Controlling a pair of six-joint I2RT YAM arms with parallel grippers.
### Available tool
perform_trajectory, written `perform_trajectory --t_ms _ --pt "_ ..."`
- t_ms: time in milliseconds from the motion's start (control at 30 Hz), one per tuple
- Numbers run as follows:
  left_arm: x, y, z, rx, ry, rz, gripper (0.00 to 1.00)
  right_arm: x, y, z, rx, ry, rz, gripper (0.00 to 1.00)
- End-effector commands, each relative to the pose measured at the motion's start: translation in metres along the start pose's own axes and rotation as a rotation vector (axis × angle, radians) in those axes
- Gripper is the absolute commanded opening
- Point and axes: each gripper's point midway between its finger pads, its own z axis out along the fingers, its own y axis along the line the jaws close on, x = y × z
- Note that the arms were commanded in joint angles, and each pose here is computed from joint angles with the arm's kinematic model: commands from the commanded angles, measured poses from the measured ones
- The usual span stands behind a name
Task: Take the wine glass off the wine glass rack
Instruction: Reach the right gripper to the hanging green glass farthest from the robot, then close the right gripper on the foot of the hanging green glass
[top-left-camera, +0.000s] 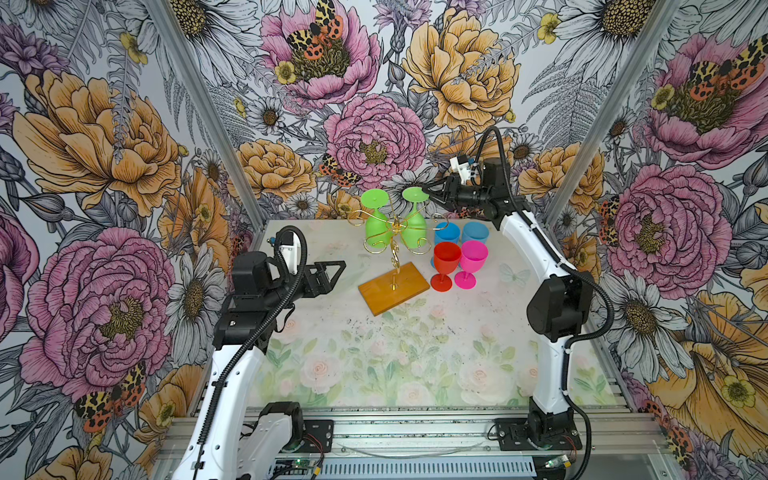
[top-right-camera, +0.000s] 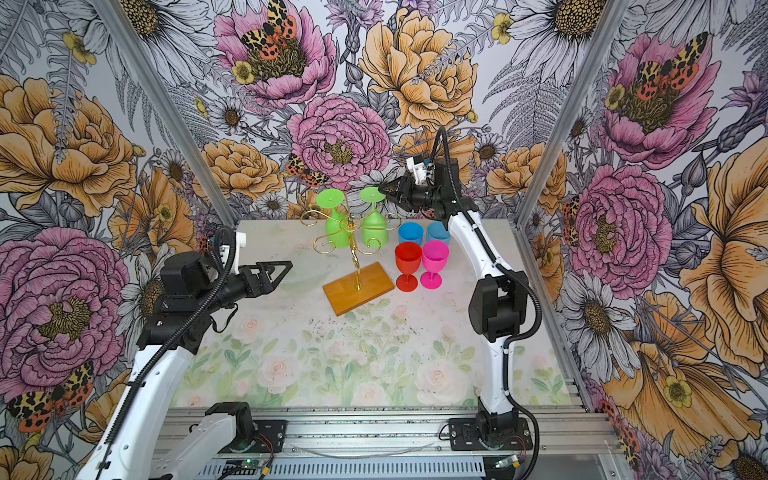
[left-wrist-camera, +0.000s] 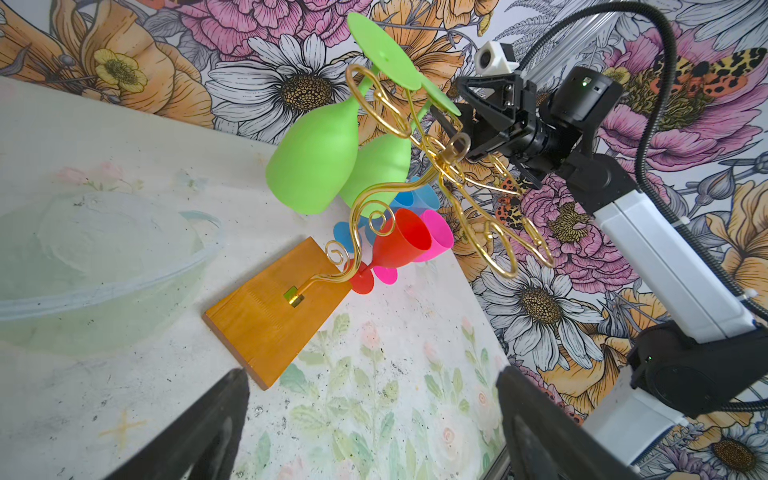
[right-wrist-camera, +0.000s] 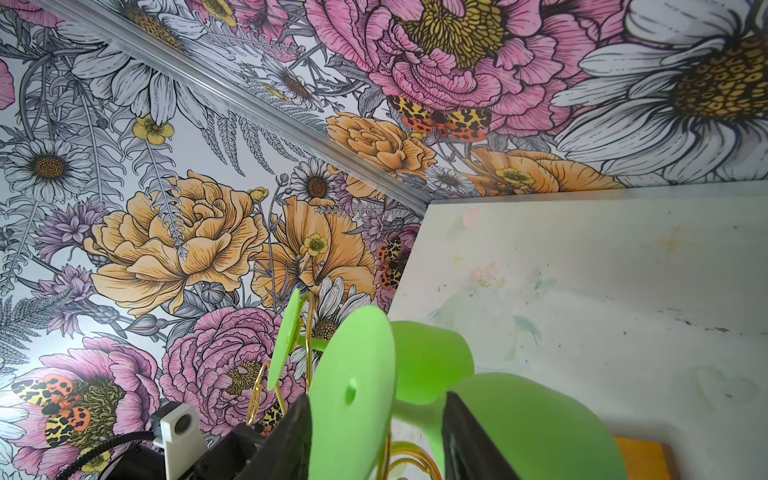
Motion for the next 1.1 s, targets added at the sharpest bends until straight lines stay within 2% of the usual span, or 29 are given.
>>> perform_trajectory --t_ms 0,733,1067 --pt "0.006 0.002 -0.001 0.007 0.017 0.012 0.94 -0.004 0.011 0.005 -0.026 -0.007 -0.035 0.49" --pt "0.01 0.0 -0.007 -0.002 0.012 0.026 0.94 -0.005 0.006 0.006 -0.021 -0.008 0.008 0.2" --pt "0.01 -0.001 -0.008 -0.002 0.01 0.034 0.94 -0.011 0.014 0.001 -0.034 -0.028 0.022 0.11"
